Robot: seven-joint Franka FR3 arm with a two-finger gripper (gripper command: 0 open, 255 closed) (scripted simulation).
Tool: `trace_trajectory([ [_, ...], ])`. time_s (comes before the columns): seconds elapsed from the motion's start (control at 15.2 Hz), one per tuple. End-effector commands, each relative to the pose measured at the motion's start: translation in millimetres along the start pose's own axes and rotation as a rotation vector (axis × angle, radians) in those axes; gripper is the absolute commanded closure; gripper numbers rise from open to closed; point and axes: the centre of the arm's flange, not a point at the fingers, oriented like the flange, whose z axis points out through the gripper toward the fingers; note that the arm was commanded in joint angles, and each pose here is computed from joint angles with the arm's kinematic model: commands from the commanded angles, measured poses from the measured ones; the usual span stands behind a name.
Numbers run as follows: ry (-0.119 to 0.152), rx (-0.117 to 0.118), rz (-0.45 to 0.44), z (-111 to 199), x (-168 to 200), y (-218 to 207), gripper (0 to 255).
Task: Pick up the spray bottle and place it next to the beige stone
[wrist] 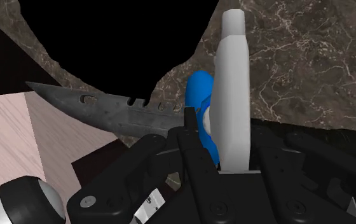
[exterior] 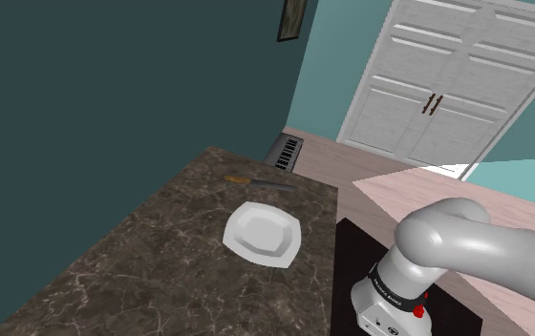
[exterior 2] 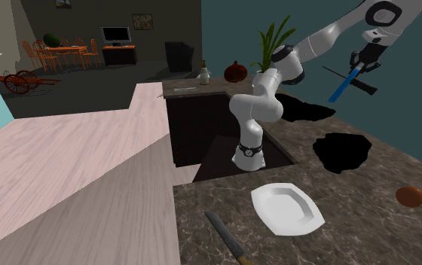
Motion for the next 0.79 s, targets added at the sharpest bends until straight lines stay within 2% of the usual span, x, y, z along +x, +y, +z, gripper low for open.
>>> trace_trajectory([
  [0.0,-0.003,0.000,0.001,2.6,-24.2,-6.6,255],
  [0.13,-0.003,0.000,0.001,4.6,-47.3,-15.0,255],
  [0.73,-0.003,0.000,0.001,48.2,-37.5,-31.1,255],
])
